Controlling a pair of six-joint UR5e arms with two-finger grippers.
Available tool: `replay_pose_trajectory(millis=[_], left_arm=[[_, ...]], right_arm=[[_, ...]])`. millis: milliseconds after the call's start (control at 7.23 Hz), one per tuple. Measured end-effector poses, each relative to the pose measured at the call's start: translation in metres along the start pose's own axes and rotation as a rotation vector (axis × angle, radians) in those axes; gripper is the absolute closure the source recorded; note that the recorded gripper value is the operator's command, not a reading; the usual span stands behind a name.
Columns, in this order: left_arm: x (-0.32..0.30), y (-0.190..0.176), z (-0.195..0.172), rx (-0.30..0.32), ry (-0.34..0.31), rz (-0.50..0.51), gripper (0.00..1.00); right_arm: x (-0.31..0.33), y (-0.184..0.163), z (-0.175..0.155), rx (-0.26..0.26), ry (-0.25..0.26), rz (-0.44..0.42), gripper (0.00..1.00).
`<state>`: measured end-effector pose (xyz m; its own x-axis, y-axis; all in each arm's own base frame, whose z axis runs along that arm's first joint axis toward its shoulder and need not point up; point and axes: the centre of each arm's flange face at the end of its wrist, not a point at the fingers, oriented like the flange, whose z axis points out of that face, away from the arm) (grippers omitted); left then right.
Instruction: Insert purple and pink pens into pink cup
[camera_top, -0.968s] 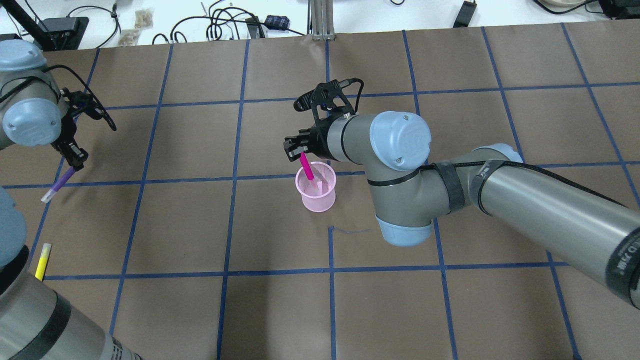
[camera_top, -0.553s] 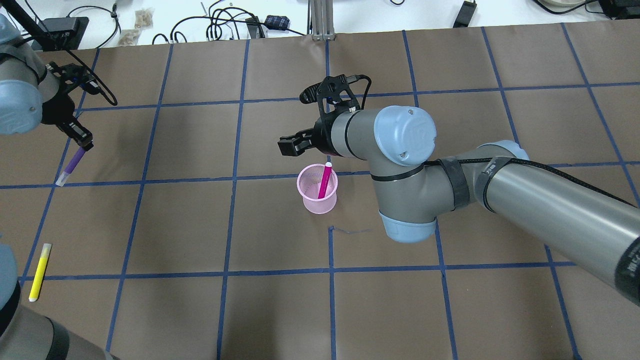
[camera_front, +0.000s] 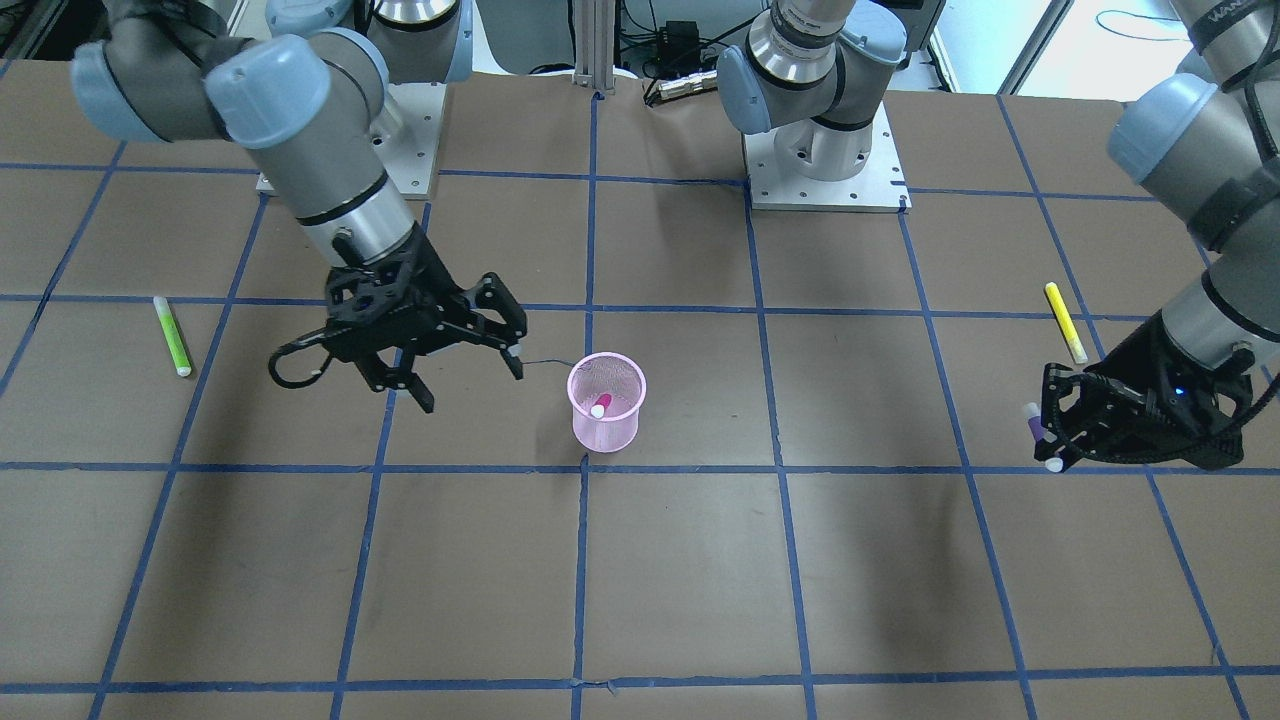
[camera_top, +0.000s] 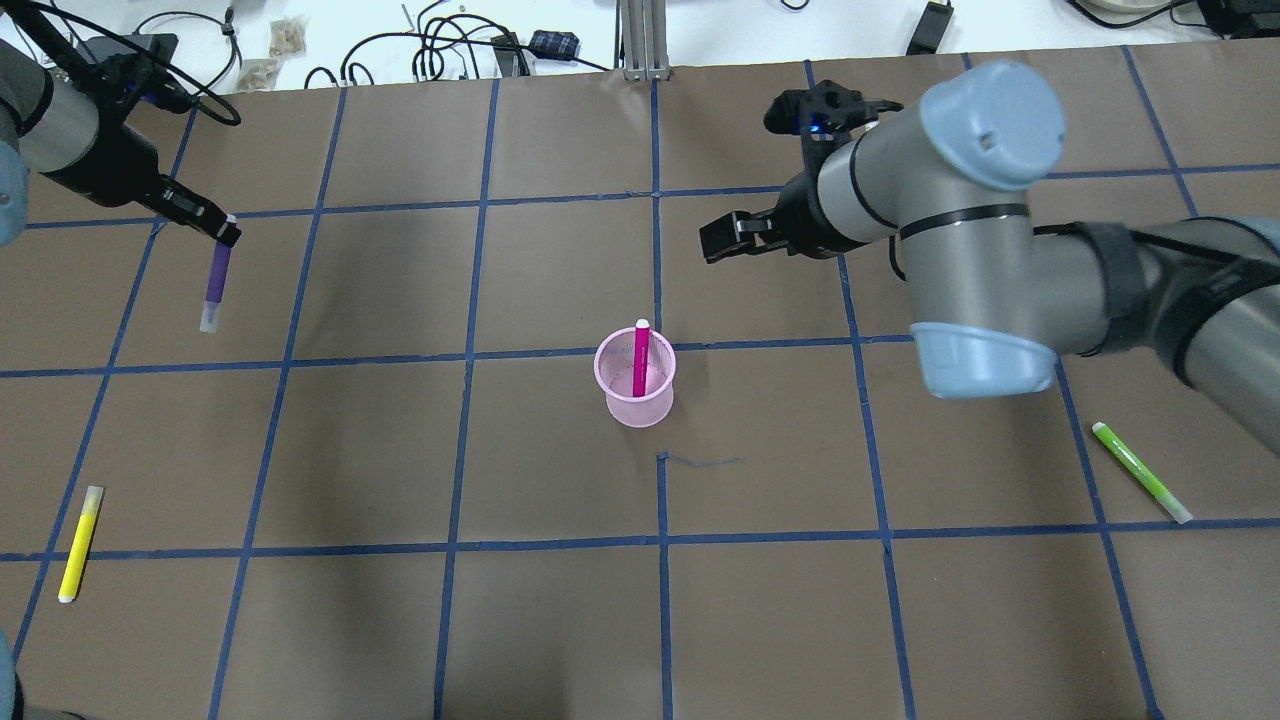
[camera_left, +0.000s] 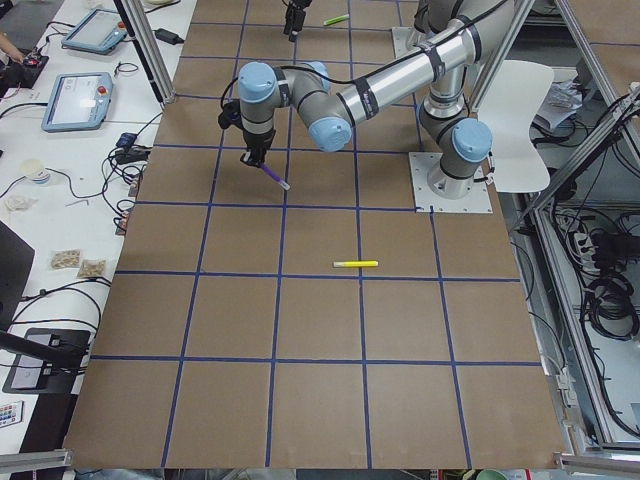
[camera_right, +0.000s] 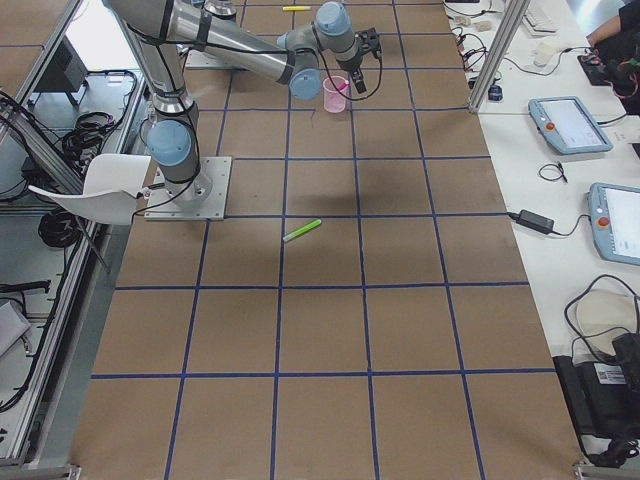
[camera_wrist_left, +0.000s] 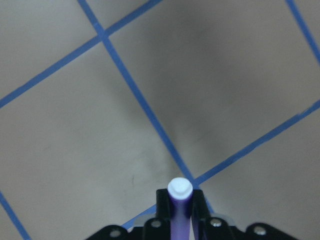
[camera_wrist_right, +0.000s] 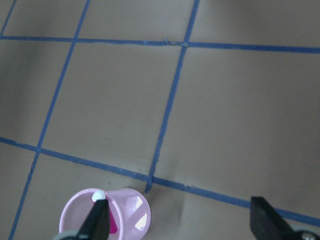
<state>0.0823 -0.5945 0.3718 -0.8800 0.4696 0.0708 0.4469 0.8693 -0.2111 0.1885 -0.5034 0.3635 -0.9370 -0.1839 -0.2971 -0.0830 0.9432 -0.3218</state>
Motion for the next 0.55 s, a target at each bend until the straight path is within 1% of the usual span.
replay_pose_trajectory(millis=[138, 277, 415, 553], left_arm=[[0.038, -0.023, -0.009, 0.037, -0.006, -0.014, 1.00], [0.086, -0.051, -0.018, 0.087, -0.025, -0.033, 1.00], [0.131, -0.074, -0.027, 0.150, -0.045, -0.045, 1.00], [0.167, -0.087, -0.036, 0.210, -0.055, -0.077, 1.00]], right_arm=[[0.022, -0.004, -0.028, -0.092, 0.065, 0.075, 0.00], [0.037, -0.007, -0.050, -0.188, 0.141, 0.127, 0.00], [0.047, -0.008, -0.060, -0.272, 0.201, 0.158, 0.00], [0.053, -0.009, -0.064, -0.318, 0.236, 0.174, 0.00]])
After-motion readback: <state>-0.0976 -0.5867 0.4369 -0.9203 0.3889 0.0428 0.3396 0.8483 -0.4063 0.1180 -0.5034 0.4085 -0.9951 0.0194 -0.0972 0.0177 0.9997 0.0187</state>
